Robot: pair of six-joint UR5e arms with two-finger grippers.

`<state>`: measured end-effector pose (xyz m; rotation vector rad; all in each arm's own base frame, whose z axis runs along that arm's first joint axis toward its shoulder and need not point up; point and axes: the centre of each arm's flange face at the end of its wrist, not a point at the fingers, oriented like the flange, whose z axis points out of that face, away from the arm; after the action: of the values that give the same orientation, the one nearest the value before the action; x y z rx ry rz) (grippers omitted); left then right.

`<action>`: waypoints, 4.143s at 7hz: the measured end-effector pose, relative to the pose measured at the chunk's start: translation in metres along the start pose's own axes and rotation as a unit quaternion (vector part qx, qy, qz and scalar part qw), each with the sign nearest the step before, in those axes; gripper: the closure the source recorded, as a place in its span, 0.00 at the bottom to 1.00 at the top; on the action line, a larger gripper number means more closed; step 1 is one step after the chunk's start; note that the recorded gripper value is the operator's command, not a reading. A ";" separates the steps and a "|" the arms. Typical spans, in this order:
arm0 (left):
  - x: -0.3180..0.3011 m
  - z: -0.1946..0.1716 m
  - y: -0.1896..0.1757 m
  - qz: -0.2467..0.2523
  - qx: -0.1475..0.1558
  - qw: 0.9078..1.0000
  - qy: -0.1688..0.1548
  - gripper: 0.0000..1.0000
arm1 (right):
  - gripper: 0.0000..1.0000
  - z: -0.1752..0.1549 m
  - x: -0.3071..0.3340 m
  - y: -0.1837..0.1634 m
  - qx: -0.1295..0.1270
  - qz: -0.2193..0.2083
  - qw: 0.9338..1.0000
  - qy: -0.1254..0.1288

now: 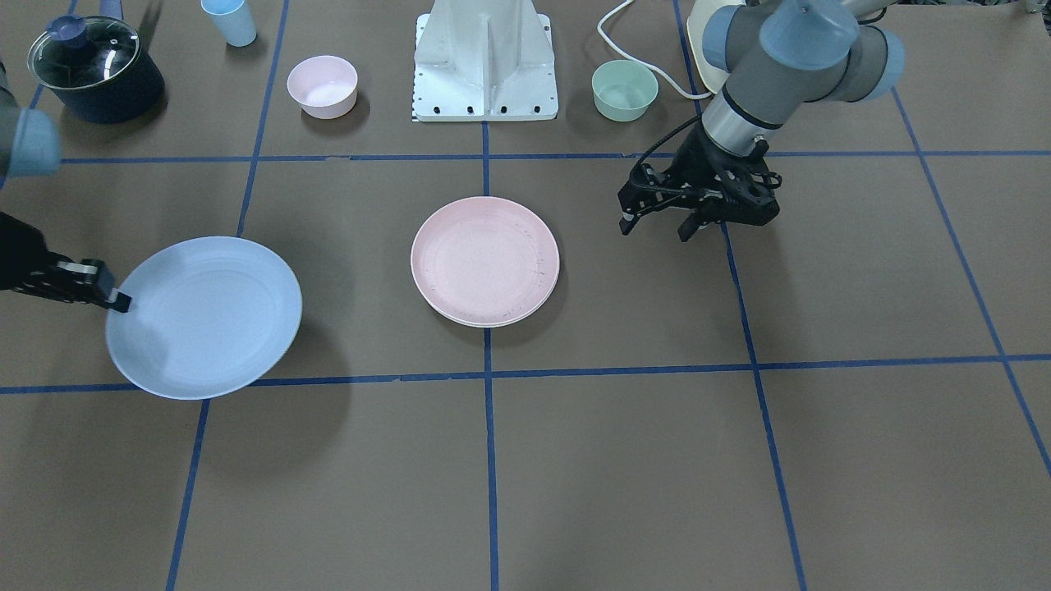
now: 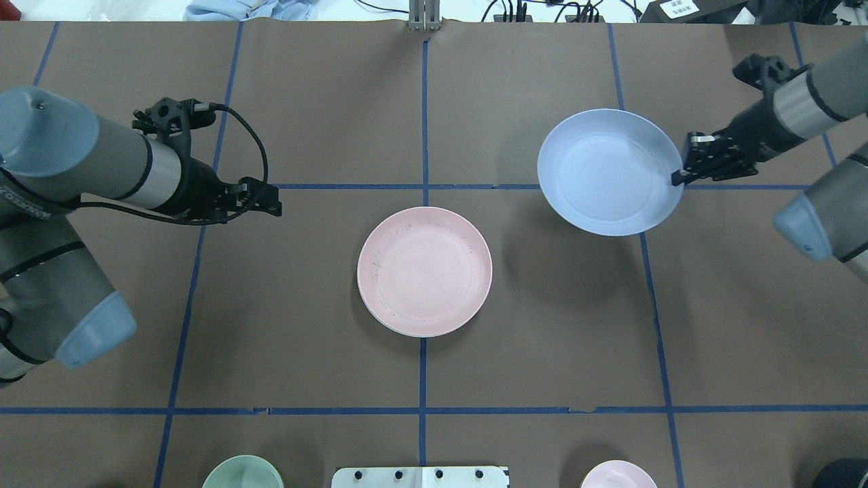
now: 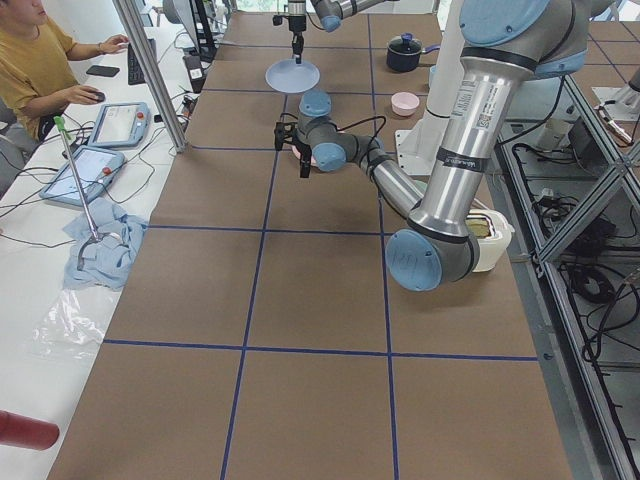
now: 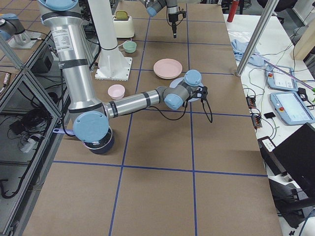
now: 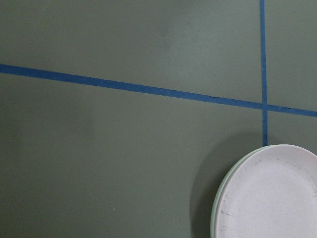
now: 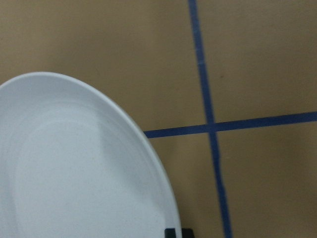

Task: Stack three plates with pink and blue

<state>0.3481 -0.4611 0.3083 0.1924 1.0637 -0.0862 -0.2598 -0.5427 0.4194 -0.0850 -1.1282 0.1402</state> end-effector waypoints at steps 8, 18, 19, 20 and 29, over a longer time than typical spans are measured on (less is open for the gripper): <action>-0.084 -0.025 -0.023 0.053 0.008 0.998 -0.040 0.00 | 1.00 0.153 -0.221 0.133 -0.018 0.047 0.999 -0.017; -0.083 -0.026 -0.023 0.050 0.008 0.998 -0.039 0.00 | 1.00 0.160 -0.206 0.160 -0.024 0.044 0.999 -0.007; -0.082 -0.026 -0.023 0.050 0.008 0.998 -0.039 0.00 | 1.00 0.159 -0.204 0.158 -0.024 0.045 0.999 -0.006; -0.082 -0.026 -0.023 0.050 0.008 0.998 -0.039 0.00 | 1.00 0.159 -0.202 0.157 -0.023 0.046 0.999 -0.005; -0.086 -0.029 -0.026 0.064 0.009 0.997 -0.037 0.00 | 0.00 0.112 -0.162 0.107 0.020 0.077 0.997 0.009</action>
<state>0.2768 -0.4829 0.3672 0.2712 0.9744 0.0117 -0.4362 -0.4627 0.3075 -0.1380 -1.0993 0.2990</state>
